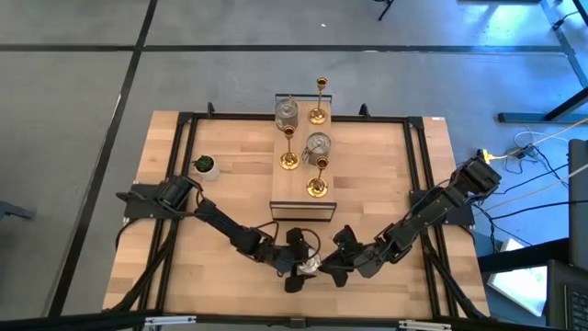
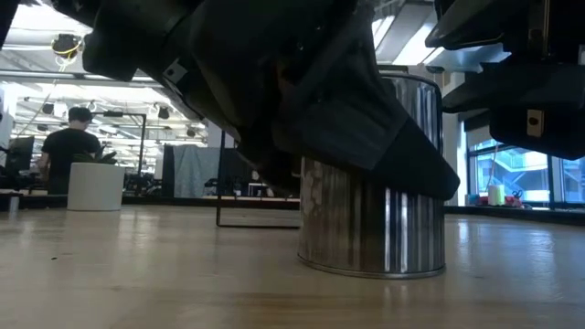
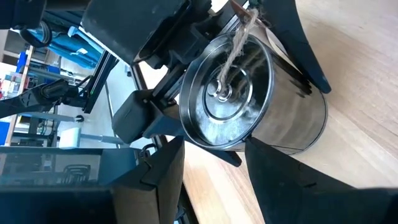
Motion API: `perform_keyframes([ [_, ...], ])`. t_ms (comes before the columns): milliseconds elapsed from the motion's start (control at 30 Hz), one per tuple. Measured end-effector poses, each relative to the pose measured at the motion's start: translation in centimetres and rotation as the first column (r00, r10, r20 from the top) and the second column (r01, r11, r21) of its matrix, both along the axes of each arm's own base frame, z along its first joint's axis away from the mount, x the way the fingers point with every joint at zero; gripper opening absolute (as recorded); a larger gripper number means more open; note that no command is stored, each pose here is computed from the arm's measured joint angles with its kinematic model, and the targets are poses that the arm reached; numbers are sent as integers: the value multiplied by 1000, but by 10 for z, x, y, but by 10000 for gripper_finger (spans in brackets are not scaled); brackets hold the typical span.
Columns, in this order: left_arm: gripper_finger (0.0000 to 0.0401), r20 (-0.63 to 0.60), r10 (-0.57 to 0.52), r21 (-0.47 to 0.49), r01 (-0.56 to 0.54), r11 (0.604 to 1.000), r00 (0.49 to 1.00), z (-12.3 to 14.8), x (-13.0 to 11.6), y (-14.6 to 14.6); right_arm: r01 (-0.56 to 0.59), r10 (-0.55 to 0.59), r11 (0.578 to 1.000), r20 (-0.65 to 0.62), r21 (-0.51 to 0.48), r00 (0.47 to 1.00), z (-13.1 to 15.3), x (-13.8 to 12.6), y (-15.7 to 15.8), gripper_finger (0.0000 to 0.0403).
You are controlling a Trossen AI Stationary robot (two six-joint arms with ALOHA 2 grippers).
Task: Pick & Place candle stick holders
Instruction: Put the silver scented candle on the shelf
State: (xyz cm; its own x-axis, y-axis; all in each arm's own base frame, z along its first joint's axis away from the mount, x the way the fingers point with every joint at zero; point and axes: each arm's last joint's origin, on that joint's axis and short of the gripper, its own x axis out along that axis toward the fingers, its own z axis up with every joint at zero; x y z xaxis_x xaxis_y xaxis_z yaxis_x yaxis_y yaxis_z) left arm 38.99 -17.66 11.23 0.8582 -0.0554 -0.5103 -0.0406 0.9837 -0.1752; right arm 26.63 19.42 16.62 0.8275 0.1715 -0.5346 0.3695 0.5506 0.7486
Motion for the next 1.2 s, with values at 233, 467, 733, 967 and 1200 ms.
perform_keyframes([
  [233, 384, -5, 14, -29, -14, 999, 1000, 0, 0, 0, 3, -3, 1000, 2, 5, 1000, 0, 0, 0, 175],
  [467, 360, -12, 33, -124, -34, 992, 999, 2, 0, -2, 5, -5, 1000, 1, 6, 1000, 0, 0, 0, 175],
  [733, 359, -93, 2, -162, -17, 987, 996, 19, -15, -12, 5, -5, 1000, 7, 0, 1000, 0, -2, 3, 175],
  [967, 359, -149, 24, -80, -36, 996, 989, 51, -37, -16, -7, 7, 1000, -11, -3, 1000, -1, -5, 6, 175],
  [1200, 358, -149, 76, -3, -77, 997, 986, 74, -53, -13, -6, 6, 1000, -19, -6, 1000, -2, -6, 6, 175],
])
